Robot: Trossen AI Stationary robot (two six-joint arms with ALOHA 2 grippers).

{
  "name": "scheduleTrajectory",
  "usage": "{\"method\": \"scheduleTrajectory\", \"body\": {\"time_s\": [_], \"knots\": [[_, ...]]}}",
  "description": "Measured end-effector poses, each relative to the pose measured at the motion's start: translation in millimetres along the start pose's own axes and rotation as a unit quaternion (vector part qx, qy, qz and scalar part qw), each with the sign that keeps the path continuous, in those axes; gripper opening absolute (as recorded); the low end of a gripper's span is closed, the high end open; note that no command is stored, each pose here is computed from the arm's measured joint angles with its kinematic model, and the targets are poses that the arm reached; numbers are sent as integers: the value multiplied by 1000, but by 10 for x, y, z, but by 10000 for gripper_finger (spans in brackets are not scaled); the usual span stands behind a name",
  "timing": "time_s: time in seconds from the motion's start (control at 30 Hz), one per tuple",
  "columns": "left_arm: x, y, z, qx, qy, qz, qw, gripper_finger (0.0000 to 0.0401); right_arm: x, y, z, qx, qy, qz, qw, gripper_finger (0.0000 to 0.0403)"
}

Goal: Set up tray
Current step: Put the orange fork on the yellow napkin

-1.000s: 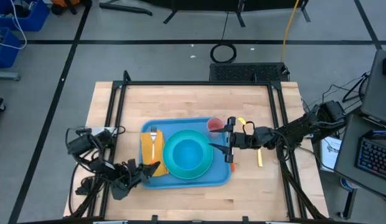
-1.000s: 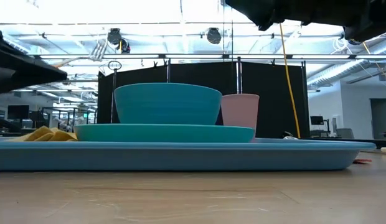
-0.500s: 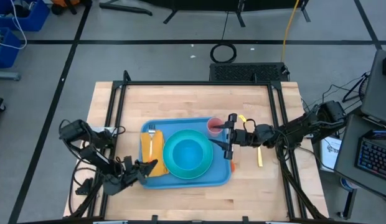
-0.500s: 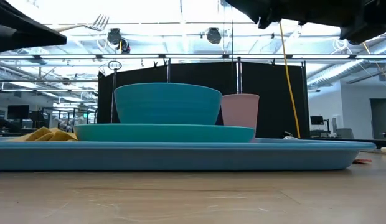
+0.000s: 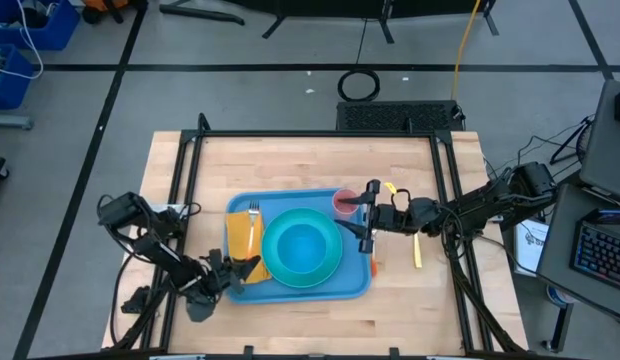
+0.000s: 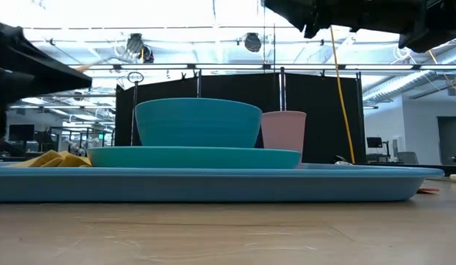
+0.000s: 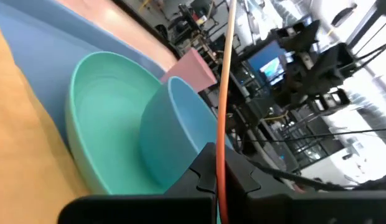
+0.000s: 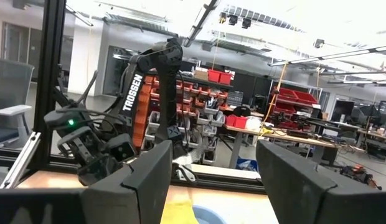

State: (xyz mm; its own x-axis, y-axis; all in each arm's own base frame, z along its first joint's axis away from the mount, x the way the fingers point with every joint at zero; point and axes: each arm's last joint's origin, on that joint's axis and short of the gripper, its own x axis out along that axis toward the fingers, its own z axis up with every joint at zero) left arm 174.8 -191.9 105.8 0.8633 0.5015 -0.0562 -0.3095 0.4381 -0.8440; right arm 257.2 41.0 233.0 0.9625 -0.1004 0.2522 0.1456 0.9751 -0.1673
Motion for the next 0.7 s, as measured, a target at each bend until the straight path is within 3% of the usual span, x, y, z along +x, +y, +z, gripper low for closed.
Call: {"method": "scheduleTrajectory", "body": {"time_s": [0.7], "knots": [[105,208,-5,38,61,42,997,0,0,4,-16,-2,8,1,1000,224]]}}
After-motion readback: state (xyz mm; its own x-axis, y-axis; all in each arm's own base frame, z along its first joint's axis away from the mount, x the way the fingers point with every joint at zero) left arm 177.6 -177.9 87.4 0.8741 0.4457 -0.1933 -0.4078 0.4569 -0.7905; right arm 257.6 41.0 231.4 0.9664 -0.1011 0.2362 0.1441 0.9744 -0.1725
